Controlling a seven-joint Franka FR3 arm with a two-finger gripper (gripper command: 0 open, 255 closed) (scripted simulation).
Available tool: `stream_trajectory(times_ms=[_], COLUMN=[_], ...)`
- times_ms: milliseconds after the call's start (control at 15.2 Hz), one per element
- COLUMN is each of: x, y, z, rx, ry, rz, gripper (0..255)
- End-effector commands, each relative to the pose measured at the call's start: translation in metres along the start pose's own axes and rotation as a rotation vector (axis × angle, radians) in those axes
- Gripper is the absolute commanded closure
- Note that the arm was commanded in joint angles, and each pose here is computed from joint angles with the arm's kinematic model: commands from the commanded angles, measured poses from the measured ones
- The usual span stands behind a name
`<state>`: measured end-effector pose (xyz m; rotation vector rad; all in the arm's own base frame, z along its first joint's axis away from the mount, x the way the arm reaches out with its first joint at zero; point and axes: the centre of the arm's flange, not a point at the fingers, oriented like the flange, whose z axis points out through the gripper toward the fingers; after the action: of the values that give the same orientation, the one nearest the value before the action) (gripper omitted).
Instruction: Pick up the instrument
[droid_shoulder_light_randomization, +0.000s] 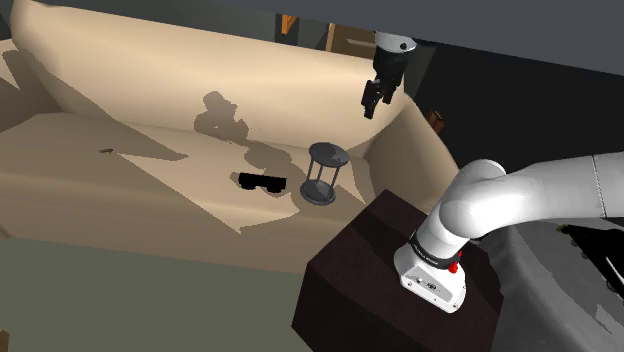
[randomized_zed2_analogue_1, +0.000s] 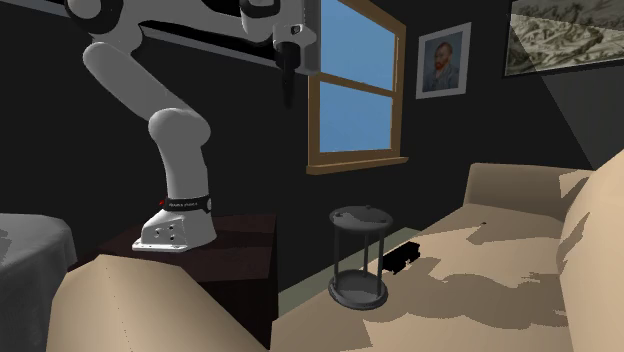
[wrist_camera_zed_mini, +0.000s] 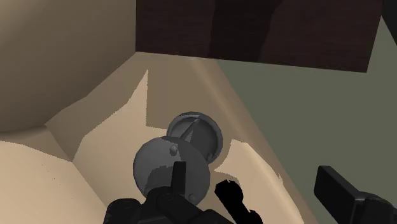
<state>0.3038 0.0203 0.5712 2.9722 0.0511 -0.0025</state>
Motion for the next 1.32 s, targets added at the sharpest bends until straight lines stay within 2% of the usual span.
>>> stream_trajectory(times_ms=[0, 660, 1254], x=[0.000, 0.097, 0.183], y=[0.000, -0.034, -0.042], z=[0.000, 0.099, 0.196], rx=[0.000, -0.137, -0.261], ry=[0.000, -0.055, -0.104], rz=[0.000, 0.121, 0.229], gripper=[0, 0, 0])
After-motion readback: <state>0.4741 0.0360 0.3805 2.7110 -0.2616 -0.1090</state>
